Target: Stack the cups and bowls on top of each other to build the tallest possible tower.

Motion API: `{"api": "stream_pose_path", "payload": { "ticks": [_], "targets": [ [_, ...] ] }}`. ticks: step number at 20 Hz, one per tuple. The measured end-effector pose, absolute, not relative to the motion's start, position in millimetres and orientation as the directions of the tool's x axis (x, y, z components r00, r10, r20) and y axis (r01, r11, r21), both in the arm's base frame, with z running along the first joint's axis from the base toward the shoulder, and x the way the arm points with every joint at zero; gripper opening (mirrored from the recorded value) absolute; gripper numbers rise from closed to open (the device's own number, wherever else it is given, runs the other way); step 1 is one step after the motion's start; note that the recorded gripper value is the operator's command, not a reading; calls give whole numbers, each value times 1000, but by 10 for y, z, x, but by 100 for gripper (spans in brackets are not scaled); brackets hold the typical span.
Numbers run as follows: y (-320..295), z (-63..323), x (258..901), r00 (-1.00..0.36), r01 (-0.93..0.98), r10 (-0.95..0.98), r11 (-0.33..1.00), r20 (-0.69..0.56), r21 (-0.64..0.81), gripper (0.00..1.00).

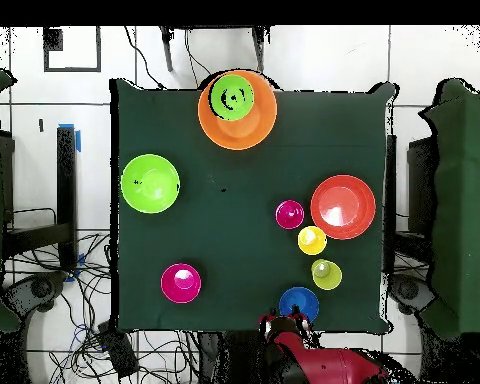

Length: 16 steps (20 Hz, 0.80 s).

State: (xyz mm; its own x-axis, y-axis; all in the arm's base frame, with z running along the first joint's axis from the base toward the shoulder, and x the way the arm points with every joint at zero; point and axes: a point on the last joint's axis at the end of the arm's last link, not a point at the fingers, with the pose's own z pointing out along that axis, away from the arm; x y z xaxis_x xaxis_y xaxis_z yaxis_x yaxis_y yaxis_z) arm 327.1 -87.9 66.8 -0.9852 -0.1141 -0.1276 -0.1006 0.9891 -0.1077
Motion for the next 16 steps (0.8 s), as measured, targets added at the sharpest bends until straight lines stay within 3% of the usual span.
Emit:
{"api": "stream_pose_path", "payload": {
  "ticks": [16],
  "targets": [
    [-1125,771,3318,-985,-26,-43,994,-168,-105,100]
  ]
}}
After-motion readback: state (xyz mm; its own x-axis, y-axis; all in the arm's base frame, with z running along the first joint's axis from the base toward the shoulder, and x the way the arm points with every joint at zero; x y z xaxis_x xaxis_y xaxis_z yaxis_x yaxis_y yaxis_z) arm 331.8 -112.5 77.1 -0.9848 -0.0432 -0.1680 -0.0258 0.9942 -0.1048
